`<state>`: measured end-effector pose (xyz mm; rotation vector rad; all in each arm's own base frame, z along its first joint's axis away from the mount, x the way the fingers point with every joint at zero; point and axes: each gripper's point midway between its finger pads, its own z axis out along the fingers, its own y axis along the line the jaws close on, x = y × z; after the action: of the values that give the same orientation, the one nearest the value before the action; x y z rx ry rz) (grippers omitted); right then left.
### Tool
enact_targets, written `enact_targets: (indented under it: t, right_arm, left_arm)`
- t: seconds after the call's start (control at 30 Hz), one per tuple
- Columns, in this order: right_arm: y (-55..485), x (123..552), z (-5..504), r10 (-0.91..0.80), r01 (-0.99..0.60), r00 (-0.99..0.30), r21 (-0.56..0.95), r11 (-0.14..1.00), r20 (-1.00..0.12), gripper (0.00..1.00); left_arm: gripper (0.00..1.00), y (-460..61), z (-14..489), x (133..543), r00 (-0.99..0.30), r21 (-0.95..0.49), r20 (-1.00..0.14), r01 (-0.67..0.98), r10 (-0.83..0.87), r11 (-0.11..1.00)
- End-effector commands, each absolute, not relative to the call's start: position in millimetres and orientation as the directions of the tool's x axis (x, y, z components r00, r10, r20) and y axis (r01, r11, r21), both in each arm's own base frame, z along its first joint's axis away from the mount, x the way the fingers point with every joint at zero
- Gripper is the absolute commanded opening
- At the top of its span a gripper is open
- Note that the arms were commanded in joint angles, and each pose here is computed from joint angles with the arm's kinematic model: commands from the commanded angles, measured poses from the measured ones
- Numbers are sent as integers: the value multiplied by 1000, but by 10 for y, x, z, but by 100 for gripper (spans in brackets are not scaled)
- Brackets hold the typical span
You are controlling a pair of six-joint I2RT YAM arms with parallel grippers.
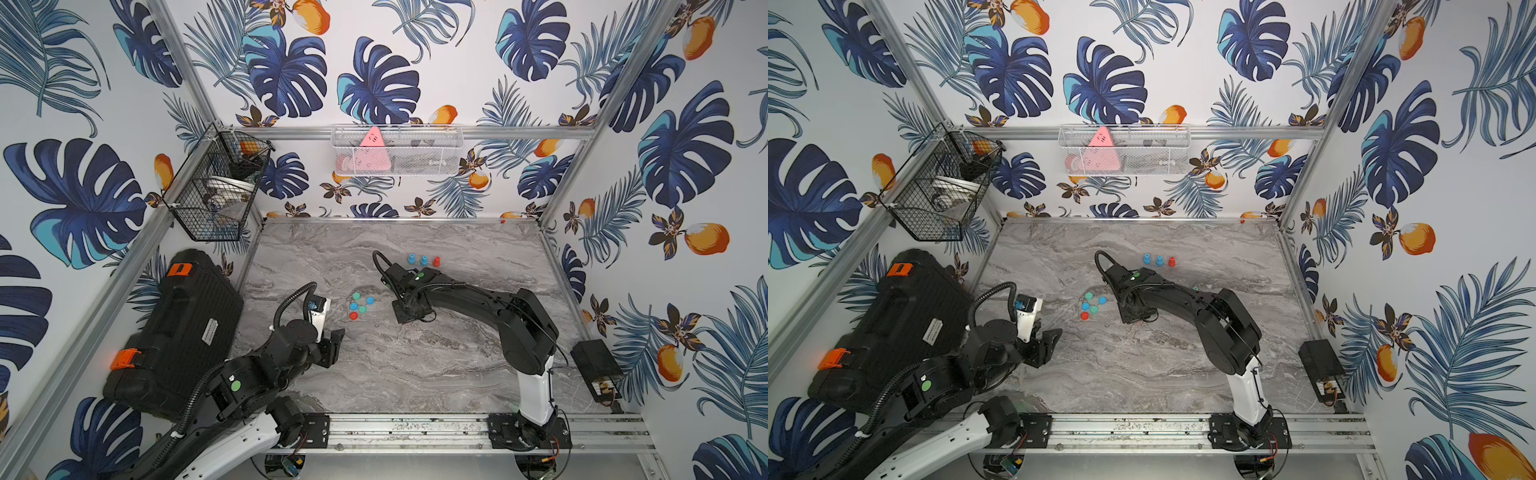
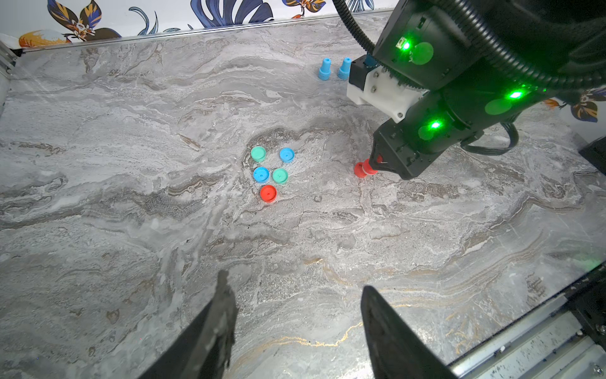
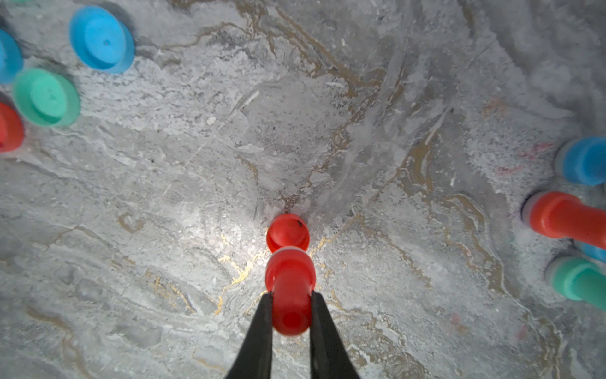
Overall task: Close the stamp cap
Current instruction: Close the cover of the stamp.
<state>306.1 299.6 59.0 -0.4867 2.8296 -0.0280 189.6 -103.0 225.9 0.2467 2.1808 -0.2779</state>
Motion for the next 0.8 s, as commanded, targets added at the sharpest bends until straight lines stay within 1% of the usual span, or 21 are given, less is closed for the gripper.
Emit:
enact_targets:
  t: [0.0,0.33,0.37,0.77]
  right_arm:
    - [2980,3068,591,-332,-323,-908,-78,943,-257,15]
    - [3002,3097,605,-331,-323,-904,-75,943,-271,15]
    - [2993,3093,502,-336,-324,-908,-88,942,-250,15]
    - [3015,3122,501,-340,-327,-906,-93,940,-252,15]
  left_arm:
    - [65,-1033,2302,1921,-560,-105,-826,278,72,955]
    - [65,-1032,2299,1924,-562,-103,-824,276,73,956]
    - [65,-1032,2294,1924,-563,-104,-824,275,73,956]
    - [65,-1031,2297,1921,-562,-105,-824,276,71,955]
